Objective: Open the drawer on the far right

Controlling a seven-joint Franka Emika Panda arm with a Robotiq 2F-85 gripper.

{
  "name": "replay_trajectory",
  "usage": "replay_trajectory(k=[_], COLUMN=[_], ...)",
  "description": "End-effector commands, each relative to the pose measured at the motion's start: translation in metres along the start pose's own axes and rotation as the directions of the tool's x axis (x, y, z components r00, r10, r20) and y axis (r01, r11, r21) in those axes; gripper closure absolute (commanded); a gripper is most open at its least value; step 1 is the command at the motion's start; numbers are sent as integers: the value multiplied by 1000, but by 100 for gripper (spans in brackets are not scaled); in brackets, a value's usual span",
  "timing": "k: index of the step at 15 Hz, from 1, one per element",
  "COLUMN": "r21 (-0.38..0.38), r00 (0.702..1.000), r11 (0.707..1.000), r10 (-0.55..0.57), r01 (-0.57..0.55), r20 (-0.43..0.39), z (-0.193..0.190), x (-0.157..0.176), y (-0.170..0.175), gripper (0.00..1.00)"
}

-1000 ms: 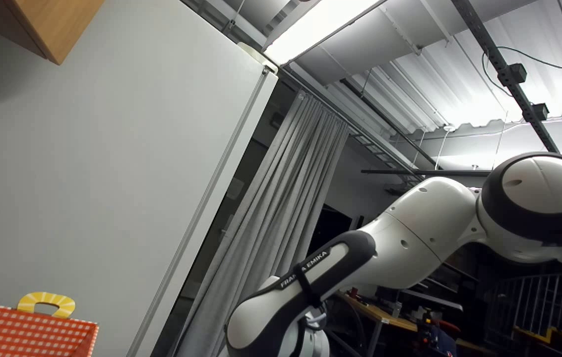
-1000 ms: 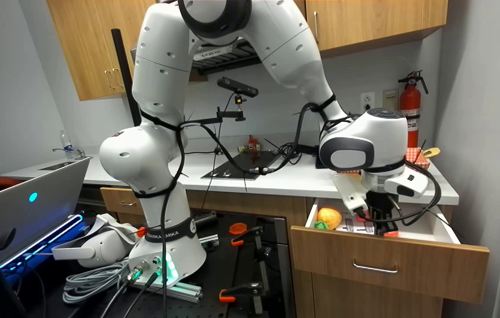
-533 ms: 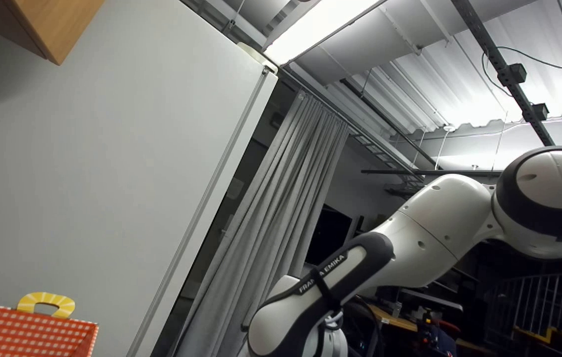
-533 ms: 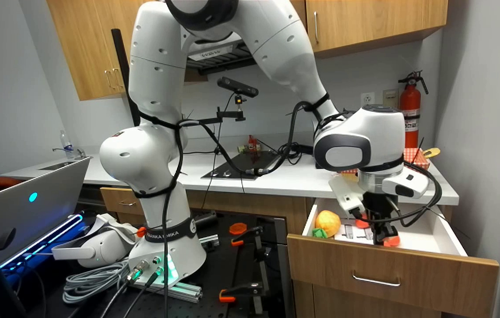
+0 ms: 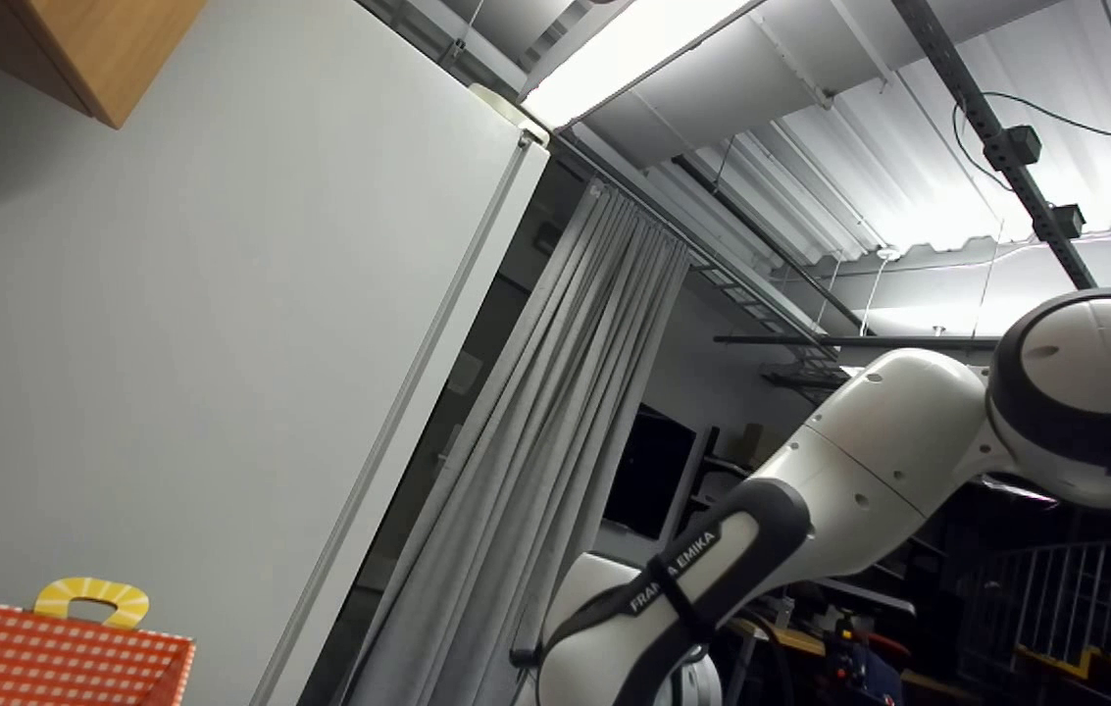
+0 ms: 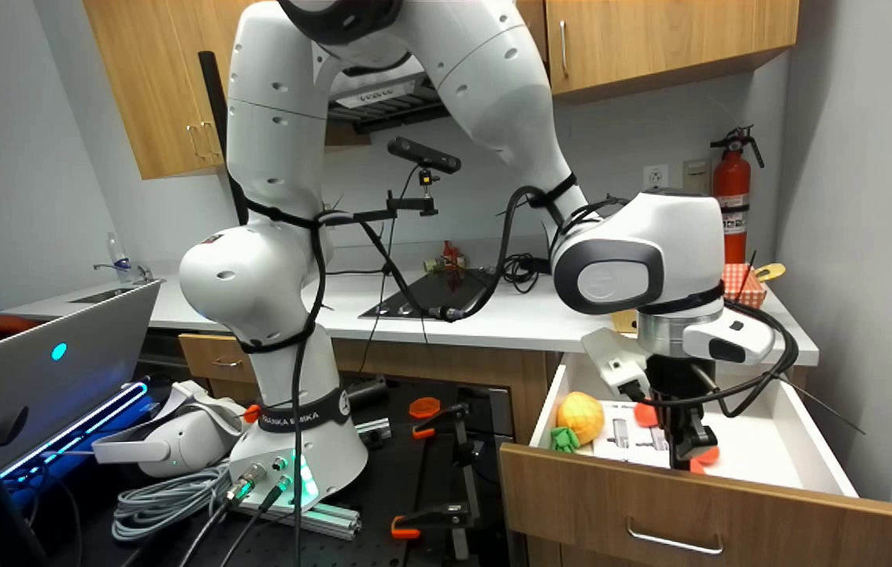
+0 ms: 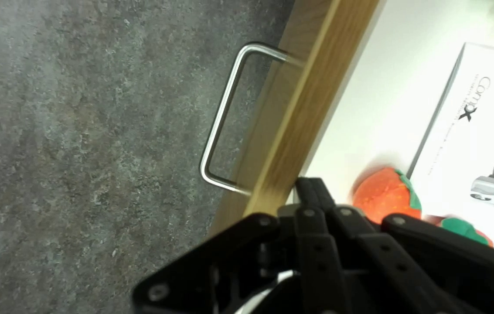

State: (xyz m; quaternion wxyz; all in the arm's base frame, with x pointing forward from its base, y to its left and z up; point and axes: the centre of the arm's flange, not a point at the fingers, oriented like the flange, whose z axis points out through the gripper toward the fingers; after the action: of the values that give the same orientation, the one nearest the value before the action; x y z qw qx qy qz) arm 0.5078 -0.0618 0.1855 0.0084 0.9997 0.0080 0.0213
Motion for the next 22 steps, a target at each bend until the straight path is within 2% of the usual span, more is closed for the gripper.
replay_trajectory(k=[1, 12, 22], r21=[-56, -176, -263], r00=[1000, 999, 999], r11=[998, 984, 964], r10=[18, 37, 48], r01=[-17, -31, -39], r20=[9, 31, 25], z=[-6, -8, -19], x=[-14, -37, -51], y=[15, 61, 87], gripper=[100, 100, 100])
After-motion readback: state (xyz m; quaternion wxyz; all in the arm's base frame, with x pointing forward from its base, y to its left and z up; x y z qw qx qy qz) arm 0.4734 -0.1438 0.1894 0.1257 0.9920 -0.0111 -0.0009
